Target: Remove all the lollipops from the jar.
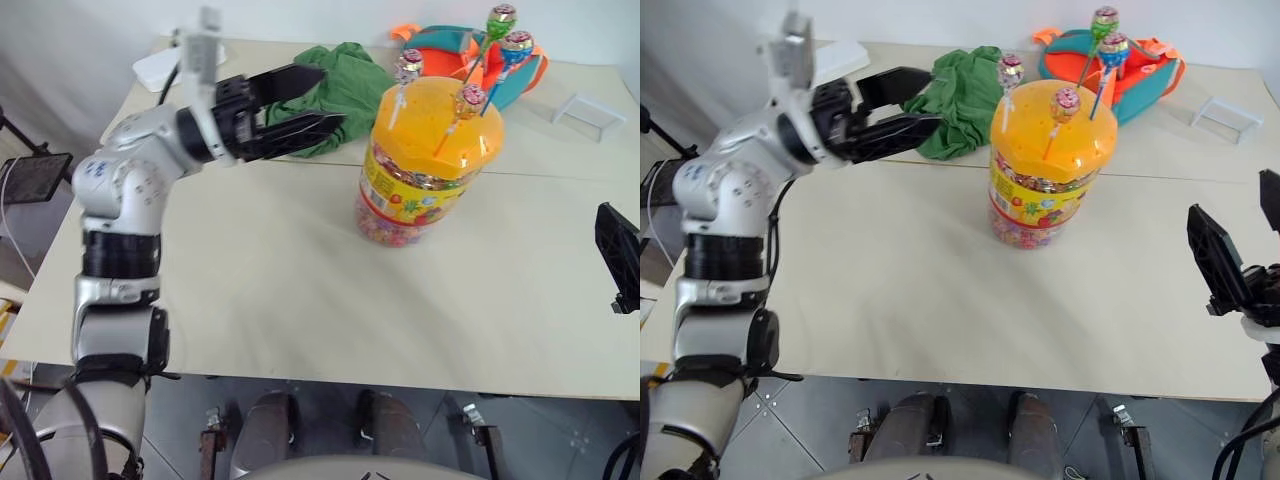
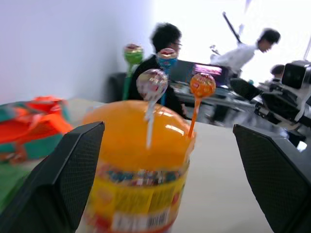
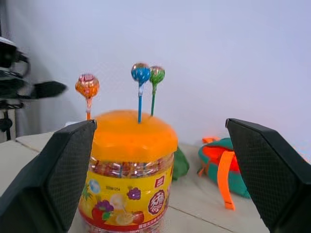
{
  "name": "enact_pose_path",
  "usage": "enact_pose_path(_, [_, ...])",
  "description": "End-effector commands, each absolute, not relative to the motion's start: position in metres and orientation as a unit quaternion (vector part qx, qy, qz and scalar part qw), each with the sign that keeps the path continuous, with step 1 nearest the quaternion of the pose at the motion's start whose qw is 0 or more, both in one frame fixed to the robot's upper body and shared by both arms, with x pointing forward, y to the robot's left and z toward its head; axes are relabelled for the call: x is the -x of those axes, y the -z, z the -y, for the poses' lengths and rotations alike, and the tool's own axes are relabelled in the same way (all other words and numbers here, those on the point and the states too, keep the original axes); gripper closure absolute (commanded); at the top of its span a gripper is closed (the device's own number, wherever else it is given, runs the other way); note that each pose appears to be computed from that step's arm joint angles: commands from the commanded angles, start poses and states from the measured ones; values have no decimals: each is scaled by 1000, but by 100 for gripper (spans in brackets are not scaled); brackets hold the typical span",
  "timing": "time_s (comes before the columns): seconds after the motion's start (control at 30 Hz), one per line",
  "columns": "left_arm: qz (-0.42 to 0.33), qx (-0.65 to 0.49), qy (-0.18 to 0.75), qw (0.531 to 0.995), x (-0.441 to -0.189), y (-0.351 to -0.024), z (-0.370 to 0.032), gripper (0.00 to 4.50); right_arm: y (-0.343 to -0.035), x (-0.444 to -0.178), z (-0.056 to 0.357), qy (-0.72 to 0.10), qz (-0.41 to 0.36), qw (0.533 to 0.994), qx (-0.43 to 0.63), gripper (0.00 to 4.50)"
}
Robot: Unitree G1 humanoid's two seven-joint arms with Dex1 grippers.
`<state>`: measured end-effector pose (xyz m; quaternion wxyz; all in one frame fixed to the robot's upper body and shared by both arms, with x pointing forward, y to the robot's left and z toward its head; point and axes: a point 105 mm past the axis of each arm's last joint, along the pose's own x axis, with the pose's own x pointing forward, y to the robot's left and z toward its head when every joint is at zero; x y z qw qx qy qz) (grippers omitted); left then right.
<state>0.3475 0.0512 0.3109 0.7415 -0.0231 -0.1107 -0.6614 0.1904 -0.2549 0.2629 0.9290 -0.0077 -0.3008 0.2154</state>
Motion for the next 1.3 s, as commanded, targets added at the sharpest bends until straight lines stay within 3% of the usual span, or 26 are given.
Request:
enact_pose_path(0.03, [101,0,667,739,-352,-313,-28,0,-267,-182,240,-227,314,922,12,5])
enact_pose_path(0.13, [91,6,669,737,-355,-311,-22,0,-266,-182,239,-216,319,923,7,5])
enact_pose_path(0.47, [106,31,676,729,-360,-321,-7,276,-262,-182,238,-216,321,922,5,0])
enact_pose_path(0.67, [135,113,652,738,-367,-337,-19,448,-267,-187,223,-278,319,906,5,0])
enact_pose_path(0.8, [146,247,587,757,-385,-363,-54,448,-269,-187,194,-378,283,881,39,0])
enact_pose_path(0.9, [153,257,551,779,-385,-364,-90,448,-270,-187,178,-447,266,852,60,0])
enact_pose_path(1.0, [93,190,472,855,-389,-323,-142,448,-252,-188,167,-532,211,810,124,0])
enact_pose_path(1.1, [-25,113,377,919,-376,-255,-196,448,-235,-194,170,-580,170,782,154,0])
enact_pose_path(1.2, [-142,69,300,941,-344,-189,-237,448,-226,-202,179,-592,154,773,165,0])
enact_pose_path(1.3, [-211,77,236,945,-311,-143,-264,448,-217,-207,188,-593,143,772,177,0])
